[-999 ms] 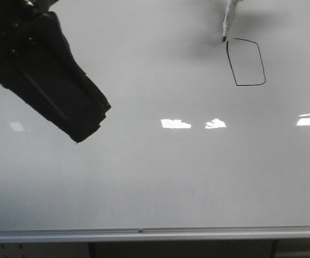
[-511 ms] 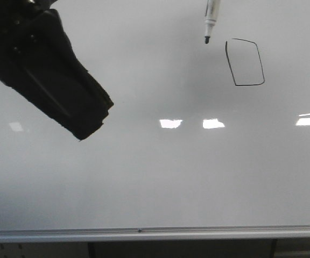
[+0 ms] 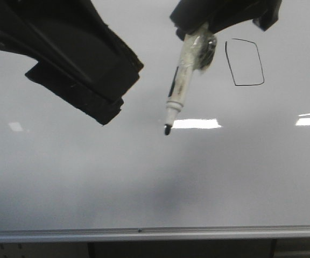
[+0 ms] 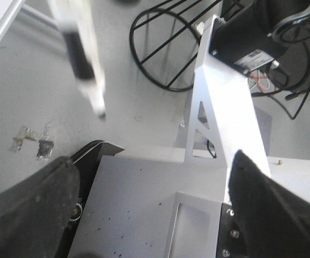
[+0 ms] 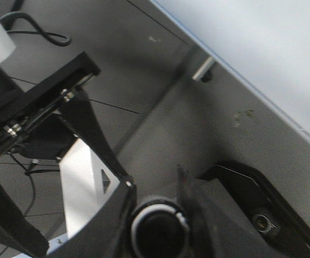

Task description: Write number 0 on whiteboard

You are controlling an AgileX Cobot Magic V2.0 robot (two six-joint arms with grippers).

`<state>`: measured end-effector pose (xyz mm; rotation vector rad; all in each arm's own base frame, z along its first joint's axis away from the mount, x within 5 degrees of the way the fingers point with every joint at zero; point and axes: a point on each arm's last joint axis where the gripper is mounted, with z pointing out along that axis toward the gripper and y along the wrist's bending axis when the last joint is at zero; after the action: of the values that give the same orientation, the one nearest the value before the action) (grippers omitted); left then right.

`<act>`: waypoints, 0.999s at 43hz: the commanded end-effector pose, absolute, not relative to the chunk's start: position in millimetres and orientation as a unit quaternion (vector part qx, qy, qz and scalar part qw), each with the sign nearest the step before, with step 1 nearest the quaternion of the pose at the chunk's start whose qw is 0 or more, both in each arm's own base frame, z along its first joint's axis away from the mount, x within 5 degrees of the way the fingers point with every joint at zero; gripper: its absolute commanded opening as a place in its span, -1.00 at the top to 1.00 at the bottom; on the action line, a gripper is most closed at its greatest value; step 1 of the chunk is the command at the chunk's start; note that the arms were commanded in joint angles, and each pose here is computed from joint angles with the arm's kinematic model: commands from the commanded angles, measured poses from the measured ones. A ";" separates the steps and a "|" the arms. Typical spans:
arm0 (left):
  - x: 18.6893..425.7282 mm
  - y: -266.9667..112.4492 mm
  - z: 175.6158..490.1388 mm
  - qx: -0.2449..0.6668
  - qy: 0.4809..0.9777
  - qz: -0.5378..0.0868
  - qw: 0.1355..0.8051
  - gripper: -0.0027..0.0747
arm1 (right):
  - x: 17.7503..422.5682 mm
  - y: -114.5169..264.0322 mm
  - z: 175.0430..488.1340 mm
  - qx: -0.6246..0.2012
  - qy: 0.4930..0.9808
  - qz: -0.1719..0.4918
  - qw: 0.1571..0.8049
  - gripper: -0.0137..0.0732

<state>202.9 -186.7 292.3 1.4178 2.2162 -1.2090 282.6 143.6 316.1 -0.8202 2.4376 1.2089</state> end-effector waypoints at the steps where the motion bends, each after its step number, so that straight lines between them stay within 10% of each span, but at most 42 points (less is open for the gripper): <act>1: 197.8 -191.5 315.5 0.478 0.735 -0.455 0.155 -0.52 | 267.1 149.6 337.0 -0.296 0.792 0.504 0.176 0.84; 35: 194.3 -192.1 317.9 0.484 0.722 -0.472 0.147 0.99 | 257.0 177.2 338.5 -0.305 0.769 0.533 0.179 0.84; 43: 194.4 -191.3 316.6 0.488 0.724 -0.465 0.145 0.98 | 258.3 177.8 339.9 -0.297 0.767 0.538 0.185 0.76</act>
<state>205.7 -189.2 295.2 1.3519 2.1966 -1.2361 261.7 174.9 314.0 -0.9109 2.2873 1.4341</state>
